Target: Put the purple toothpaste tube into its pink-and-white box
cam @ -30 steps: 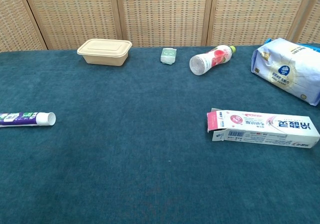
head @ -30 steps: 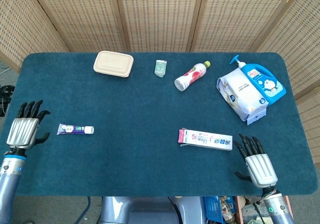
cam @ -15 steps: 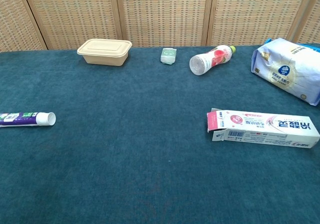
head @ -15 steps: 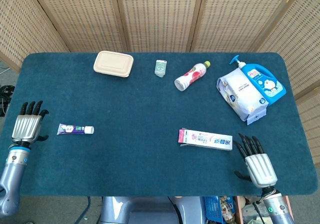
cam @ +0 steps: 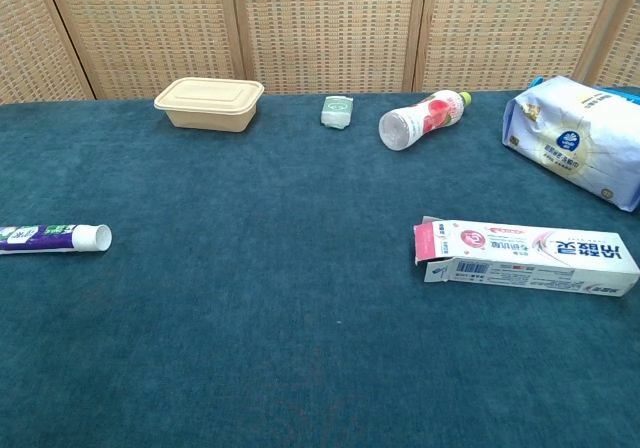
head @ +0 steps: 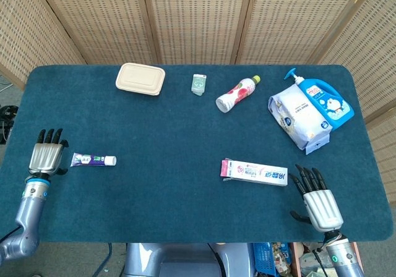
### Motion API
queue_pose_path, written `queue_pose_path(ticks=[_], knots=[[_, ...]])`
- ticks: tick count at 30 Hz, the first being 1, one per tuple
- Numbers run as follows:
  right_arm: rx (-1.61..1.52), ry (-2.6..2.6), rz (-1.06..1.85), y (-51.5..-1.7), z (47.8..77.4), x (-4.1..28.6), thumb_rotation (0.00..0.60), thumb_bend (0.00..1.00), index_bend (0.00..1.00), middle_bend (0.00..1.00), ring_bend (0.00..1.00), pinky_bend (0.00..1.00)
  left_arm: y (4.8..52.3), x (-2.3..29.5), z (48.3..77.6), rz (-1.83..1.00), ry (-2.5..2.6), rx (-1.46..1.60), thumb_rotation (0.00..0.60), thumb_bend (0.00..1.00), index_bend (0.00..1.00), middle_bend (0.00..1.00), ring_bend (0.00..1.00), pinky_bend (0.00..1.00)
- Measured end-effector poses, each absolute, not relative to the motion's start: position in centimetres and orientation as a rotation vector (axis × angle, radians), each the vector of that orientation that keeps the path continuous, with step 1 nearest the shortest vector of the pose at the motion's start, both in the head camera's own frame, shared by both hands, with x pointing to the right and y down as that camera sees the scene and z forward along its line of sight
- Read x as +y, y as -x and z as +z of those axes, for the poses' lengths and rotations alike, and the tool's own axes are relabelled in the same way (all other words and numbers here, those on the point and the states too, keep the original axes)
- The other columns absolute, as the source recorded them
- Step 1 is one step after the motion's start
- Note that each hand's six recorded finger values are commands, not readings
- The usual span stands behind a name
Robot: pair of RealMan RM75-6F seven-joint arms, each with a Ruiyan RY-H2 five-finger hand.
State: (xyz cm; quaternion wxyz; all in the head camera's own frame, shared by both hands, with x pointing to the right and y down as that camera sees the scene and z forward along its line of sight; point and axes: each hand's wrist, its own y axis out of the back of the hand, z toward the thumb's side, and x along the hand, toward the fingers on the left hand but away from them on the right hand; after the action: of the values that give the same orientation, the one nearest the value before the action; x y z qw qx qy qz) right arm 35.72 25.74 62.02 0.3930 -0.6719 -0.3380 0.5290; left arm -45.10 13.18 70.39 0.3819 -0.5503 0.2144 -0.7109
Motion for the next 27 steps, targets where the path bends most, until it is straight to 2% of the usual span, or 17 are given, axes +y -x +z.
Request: queue_pose_path(ticks=[22,27], knots=[[-0.866,1.712,1.337,-35.8,61.9,25.7,0.6,0.03,0.14,0.0,0.0,0.0,41.2,12.8,72.7,-1.786,1.443,0.51,0.6,0.16,0.37,0.09,0.0,0.0],[-0.873,1.712,1.336,-35.8,61.7,25.6,0.6,0.03,0.14,0.0,0.0,0.0,40.4,12.9,73.0,-1.78,1.449,0.505,0.6,0.17,0.4,0.1,0.0,0.0]])
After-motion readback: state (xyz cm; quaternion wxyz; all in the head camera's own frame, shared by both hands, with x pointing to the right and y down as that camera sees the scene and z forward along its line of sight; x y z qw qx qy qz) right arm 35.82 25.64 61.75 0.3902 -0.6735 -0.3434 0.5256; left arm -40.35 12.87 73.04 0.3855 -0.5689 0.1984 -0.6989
